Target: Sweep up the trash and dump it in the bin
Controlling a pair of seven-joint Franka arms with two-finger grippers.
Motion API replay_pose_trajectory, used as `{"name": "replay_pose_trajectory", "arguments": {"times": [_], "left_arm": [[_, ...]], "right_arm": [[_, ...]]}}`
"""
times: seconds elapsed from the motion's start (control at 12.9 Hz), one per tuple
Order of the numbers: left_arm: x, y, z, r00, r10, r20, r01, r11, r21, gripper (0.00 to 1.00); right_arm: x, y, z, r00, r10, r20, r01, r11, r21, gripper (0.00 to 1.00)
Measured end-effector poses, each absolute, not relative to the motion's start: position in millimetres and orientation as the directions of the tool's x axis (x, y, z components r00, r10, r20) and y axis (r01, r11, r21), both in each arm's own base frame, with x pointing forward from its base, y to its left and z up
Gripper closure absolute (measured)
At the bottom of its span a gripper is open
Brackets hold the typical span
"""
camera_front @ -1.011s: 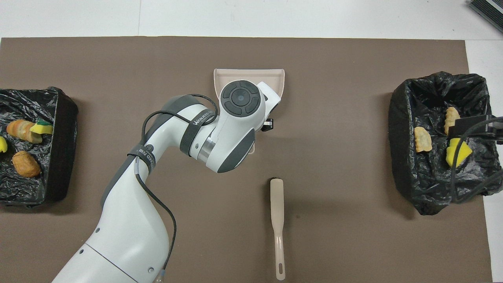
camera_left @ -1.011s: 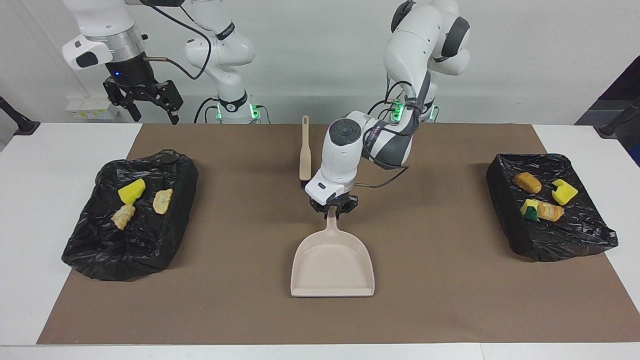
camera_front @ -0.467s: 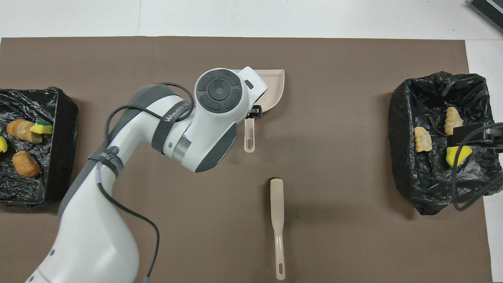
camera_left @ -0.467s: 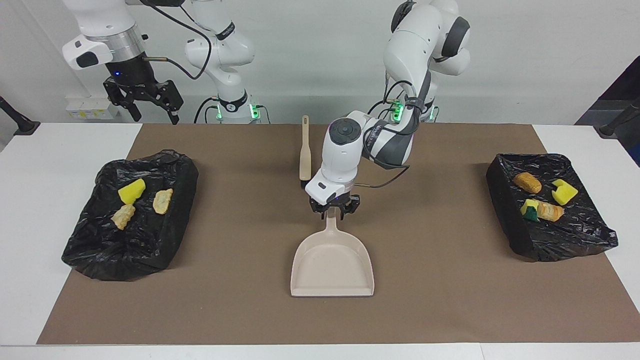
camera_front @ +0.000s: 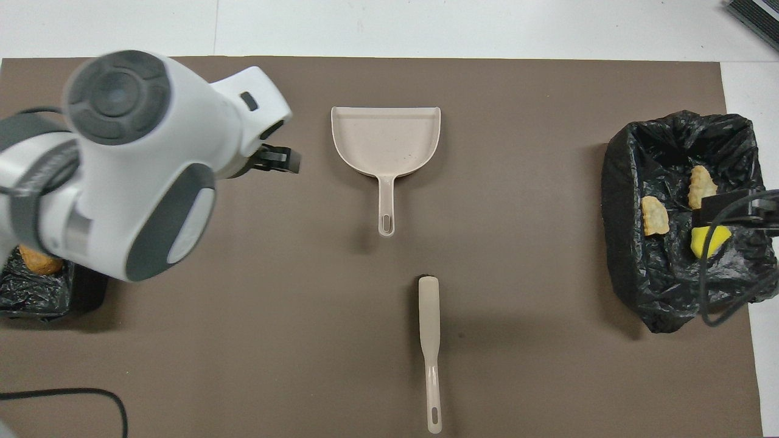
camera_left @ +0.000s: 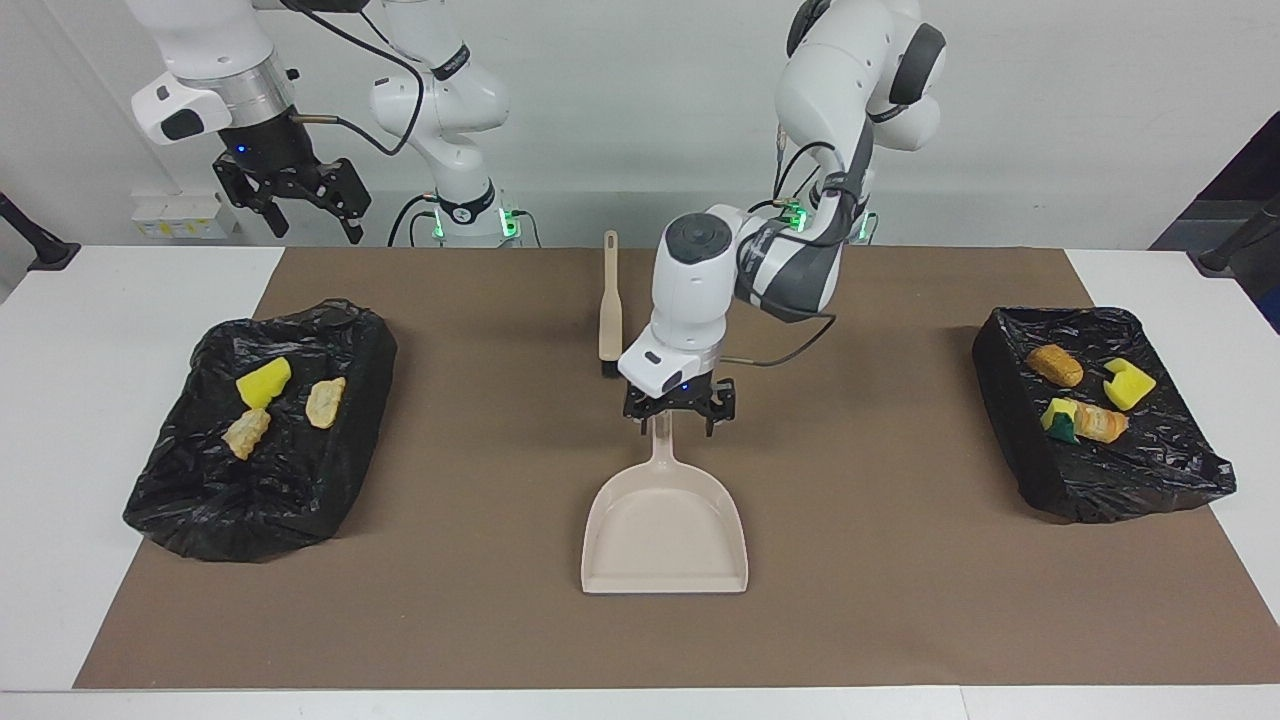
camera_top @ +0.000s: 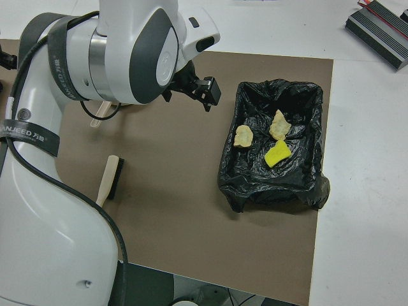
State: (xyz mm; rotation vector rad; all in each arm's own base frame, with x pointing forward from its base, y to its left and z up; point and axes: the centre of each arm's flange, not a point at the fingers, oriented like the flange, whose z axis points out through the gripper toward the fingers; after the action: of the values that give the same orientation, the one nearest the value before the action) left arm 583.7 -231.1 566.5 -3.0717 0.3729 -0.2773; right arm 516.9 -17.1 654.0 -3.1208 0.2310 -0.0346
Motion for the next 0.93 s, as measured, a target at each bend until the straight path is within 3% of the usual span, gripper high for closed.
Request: {"name": "replay_pose_trajectory", "arguments": {"times": [0.54,0.93], "left_arm": [[546.4,-111.4,660.5,0.955,-0.285,0.085,-0.283,-0.959,-0.028,0.0],[541.1,-71.9,683.7,0.966,-0.249,0.074,-0.25,-0.968,0.004,0.0]], "right_arm": [[516.8,-16.6,654.2,0.989,-0.147,0.021,-0.146,-0.989,-0.015,0.0],[516.8,-16.6,654.2,0.989,-0.147,0.021,-0.146,-0.989,-0.015,0.0]]}}
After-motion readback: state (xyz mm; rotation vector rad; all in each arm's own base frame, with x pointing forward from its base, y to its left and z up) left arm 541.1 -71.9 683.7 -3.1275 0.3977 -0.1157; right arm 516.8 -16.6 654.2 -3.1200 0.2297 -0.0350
